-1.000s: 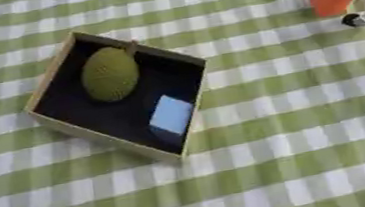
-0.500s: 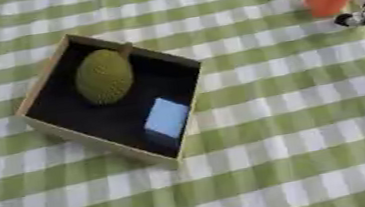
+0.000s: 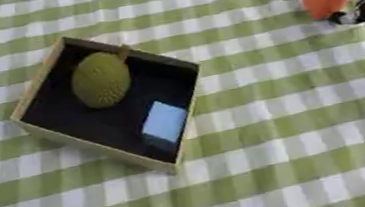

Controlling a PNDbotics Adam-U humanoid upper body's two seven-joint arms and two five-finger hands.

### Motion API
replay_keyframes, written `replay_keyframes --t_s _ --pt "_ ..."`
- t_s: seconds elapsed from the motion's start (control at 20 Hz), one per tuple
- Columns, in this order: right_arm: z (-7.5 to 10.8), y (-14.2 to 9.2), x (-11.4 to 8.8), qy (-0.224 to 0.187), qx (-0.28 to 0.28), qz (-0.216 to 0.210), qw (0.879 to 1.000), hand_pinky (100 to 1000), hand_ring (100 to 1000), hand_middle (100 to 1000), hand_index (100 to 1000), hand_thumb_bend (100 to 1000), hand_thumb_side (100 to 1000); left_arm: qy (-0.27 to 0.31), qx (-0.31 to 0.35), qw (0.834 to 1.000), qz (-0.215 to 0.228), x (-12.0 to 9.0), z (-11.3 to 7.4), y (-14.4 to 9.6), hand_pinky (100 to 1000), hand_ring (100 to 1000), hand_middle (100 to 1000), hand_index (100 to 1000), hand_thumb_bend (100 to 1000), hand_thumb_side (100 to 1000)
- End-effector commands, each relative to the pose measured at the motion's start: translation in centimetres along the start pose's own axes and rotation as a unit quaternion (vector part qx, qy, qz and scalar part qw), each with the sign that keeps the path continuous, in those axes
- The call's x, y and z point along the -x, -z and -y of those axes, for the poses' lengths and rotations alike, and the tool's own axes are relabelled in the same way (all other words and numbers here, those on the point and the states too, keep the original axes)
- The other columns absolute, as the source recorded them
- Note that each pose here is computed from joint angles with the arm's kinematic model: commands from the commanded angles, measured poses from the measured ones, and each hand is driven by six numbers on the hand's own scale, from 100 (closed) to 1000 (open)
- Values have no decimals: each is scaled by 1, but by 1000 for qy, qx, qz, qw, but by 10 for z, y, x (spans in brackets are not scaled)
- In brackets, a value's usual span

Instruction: Pick up objects on the table and place them in the box.

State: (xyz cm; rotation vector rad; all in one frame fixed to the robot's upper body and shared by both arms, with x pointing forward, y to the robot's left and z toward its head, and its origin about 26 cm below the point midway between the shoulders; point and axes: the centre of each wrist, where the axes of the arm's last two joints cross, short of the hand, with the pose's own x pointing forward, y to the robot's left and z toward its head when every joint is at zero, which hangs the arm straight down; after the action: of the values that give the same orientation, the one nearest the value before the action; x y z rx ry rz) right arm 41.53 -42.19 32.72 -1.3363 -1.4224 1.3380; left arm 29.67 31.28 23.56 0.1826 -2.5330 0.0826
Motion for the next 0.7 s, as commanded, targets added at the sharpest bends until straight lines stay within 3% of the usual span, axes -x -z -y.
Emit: replay_keyframes --t_s 0.05,0.7 --pt "15 -3 5 -11 32 -14 999 861 846 741 833 386 107 12 12 1000 17 -8 -2 7 813 831 867 831 173 868" --pt "14 0 1 -11 33 -3 999 850 815 643 767 317 128 12 11 1000 15 -8 -2 7 815 832 868 829 174 870"
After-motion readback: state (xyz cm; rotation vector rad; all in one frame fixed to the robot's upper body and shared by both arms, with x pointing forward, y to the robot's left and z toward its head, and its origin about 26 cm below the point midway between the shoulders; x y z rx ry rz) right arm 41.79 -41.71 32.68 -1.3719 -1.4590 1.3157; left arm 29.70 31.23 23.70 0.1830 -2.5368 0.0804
